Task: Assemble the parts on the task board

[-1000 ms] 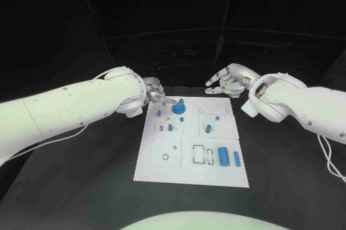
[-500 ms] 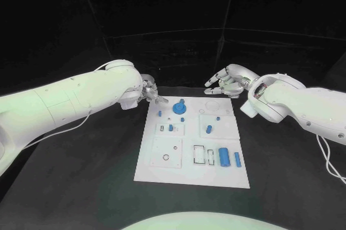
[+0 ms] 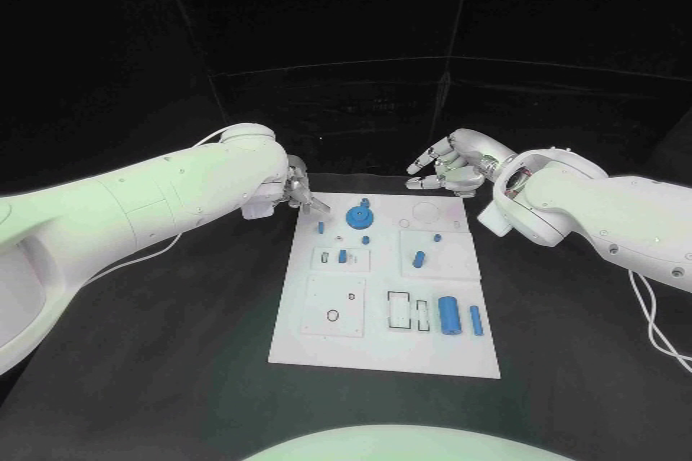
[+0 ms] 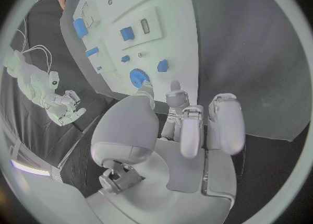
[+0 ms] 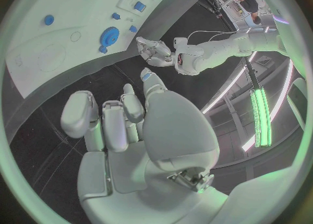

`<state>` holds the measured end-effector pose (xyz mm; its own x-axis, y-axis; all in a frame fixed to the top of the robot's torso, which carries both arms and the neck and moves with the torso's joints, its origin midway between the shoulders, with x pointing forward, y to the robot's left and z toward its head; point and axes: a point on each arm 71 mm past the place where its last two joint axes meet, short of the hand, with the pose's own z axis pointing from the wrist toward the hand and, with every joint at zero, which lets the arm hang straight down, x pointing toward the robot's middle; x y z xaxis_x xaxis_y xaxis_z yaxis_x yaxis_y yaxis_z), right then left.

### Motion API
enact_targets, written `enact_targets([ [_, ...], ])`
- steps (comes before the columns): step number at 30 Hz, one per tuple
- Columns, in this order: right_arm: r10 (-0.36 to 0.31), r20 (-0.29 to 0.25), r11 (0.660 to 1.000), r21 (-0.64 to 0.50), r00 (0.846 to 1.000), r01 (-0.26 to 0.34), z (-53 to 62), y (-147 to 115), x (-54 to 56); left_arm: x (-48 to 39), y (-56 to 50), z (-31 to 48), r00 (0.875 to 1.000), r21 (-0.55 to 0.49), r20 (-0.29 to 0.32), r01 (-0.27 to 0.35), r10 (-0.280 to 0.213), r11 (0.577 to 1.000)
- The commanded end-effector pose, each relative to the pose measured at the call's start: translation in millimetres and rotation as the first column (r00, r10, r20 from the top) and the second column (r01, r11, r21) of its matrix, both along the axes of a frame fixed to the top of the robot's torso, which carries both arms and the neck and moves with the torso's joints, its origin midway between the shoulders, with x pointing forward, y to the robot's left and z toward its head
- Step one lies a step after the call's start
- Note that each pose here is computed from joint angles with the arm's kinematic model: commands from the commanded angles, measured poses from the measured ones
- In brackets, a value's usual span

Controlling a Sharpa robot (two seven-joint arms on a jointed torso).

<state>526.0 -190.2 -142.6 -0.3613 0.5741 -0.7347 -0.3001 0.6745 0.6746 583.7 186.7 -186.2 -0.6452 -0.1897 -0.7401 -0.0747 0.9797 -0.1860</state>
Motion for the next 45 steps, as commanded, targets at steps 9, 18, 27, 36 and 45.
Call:
enact_targets([
  [9, 0.005, 0.018, 1.0, 0.007, 1.0, -0.005, 2.1, 4, 1.1, -0.3, -4.4, -11.4, 0.999, 0.033, -0.037, 0.027, -0.025, 0.999],
  [18, 0.009, 0.017, 1.0, 0.008, 1.0, -0.009, 2.0, 5, 1.3, -0.3, -6.6, -15.2, 0.999, 0.013, -0.027, 0.028, -0.028, 1.0],
  [27, 0.014, 0.017, 1.0, 0.008, 1.0, -0.014, 1.8, 8, 1.5, 1.1, -7.7, -17.2, 0.999, -0.03, -0.039, 0.023, -0.024, 0.999],
  [36, 0.017, 0.015, 1.0, 0.008, 1.0, -0.017, 1.7, 9, 1.6, 1.8, -11.8, -20.5, 0.998, -0.032, -0.051, 0.023, -0.025, 0.999],
  [45, 0.018, 0.014, 1.0, 0.008, 1.0, -0.018, 1.6, 10, 1.5, 2.4, -11.7, -23.3, 0.998, -0.022, -0.062, 0.012, -0.014, 1.0],
])
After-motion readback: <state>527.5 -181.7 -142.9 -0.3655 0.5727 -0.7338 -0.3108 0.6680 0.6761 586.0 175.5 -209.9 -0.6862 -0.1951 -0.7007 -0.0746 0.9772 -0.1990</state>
